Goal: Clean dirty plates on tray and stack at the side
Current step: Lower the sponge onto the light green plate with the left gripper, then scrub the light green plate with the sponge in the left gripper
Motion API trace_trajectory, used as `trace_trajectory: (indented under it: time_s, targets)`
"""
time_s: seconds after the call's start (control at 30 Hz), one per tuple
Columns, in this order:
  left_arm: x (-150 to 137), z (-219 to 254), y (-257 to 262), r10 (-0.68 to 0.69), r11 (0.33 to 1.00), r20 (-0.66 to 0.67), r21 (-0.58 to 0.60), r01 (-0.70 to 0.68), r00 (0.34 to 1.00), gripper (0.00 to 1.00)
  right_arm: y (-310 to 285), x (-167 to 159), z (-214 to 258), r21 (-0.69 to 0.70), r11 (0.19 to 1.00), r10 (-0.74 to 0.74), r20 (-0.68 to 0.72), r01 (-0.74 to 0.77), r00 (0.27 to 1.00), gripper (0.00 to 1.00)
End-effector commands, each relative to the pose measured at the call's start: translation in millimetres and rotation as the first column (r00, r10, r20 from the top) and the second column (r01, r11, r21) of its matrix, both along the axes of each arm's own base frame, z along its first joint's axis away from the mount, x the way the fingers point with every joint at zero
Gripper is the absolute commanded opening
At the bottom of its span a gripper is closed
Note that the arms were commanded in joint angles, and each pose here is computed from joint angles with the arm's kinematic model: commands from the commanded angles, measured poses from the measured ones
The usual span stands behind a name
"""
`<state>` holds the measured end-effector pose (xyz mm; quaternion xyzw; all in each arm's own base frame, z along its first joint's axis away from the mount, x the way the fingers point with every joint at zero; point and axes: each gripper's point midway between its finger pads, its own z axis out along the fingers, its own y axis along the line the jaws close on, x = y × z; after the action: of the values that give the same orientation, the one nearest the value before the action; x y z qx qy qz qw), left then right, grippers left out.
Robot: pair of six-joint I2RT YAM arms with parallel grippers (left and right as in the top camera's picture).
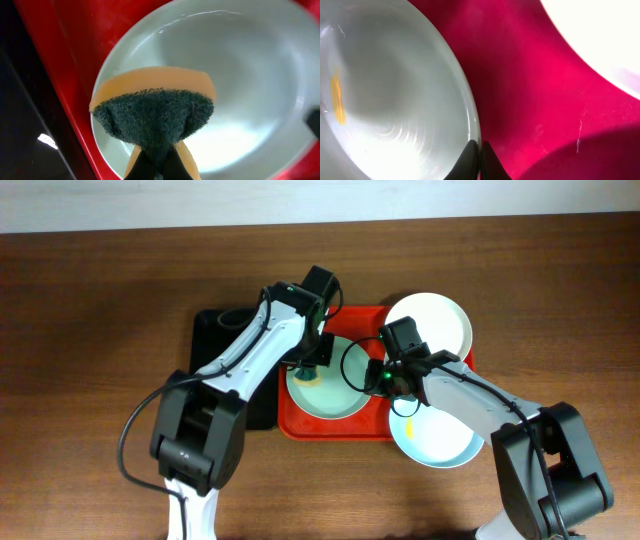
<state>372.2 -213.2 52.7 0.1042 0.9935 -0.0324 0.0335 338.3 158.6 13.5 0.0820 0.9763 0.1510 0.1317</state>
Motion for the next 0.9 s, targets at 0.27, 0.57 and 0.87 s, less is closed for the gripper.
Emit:
trace_trajectory:
  time_s: [0.27, 0.57, 0.87]
  targets:
    - [5.4, -25.0, 9.2, -0.035, 0.997, 0.012, 0.068, 0.034, 0.999, 0.00, -7.3, -5.4, -4.1, -0.031, 0.999, -0.011, -0.017, 0.011, 1.000, 0.04]
    - [2.2, -63.0, 10.7, -0.035, 0.995, -0.037, 0.094, 0.039, 0.999, 0.00, -8.5, -4.9, -4.8, -0.038, 0.999, -0.014, -0.015, 0.013, 1.000, 0.04]
    - [-31.4, -106.4, -7.8, -0.109, 0.994, -0.215, -0.023, 0.106, 0.971, 0.00, -8.2, -5.1, -5.2, -0.038, 0.999, -0.013, -0.016, 0.012, 1.000, 0.04]
